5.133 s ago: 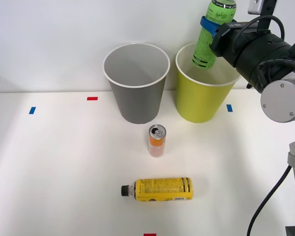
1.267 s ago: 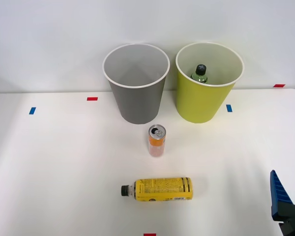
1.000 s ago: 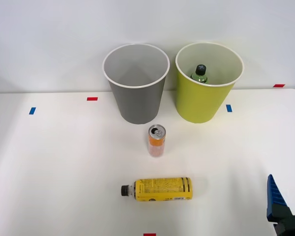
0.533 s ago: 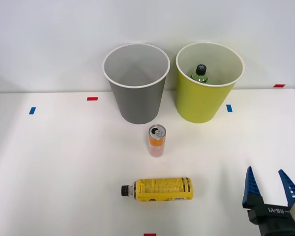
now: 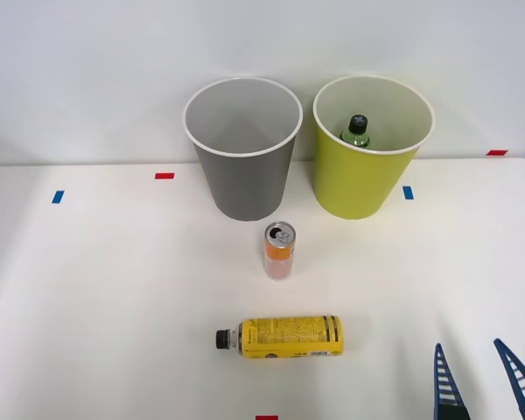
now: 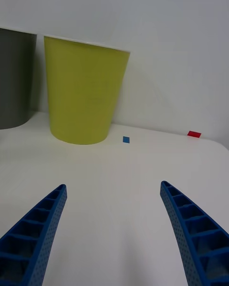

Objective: Put cans in the gray bin, plastic bottles in the light green bin

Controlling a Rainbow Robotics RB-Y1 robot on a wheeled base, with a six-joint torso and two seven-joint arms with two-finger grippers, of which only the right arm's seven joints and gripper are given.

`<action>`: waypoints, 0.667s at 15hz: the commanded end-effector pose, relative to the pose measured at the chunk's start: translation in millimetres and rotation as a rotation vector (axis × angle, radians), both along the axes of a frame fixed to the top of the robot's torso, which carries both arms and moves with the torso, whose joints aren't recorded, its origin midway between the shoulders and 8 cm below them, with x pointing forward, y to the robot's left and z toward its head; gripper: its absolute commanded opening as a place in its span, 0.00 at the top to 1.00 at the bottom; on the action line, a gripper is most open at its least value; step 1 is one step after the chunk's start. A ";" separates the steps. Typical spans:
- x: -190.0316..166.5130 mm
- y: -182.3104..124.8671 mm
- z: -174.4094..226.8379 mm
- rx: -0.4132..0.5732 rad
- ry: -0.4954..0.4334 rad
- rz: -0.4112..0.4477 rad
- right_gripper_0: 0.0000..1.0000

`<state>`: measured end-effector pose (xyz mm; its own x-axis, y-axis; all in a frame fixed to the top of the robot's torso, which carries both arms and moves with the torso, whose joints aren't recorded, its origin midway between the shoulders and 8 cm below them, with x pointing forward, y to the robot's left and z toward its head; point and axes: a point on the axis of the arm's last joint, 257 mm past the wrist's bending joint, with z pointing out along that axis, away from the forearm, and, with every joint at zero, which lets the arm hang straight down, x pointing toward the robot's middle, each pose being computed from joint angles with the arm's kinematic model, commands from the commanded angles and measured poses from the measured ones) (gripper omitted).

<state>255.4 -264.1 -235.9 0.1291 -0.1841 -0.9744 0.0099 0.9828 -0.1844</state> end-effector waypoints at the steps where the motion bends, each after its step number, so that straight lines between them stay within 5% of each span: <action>1: -19.5 9.4 -8.7 0.039 0.021 -0.006 0.27; 6: -45.2 22.6 -30.5 0.116 -0.011 0.014 0.25; 10: -64.5 34.9 -57.2 0.140 0.034 0.015 0.13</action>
<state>194.4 -230.7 -285.7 0.1142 -0.0436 -0.9925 -0.0119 0.9989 -0.0453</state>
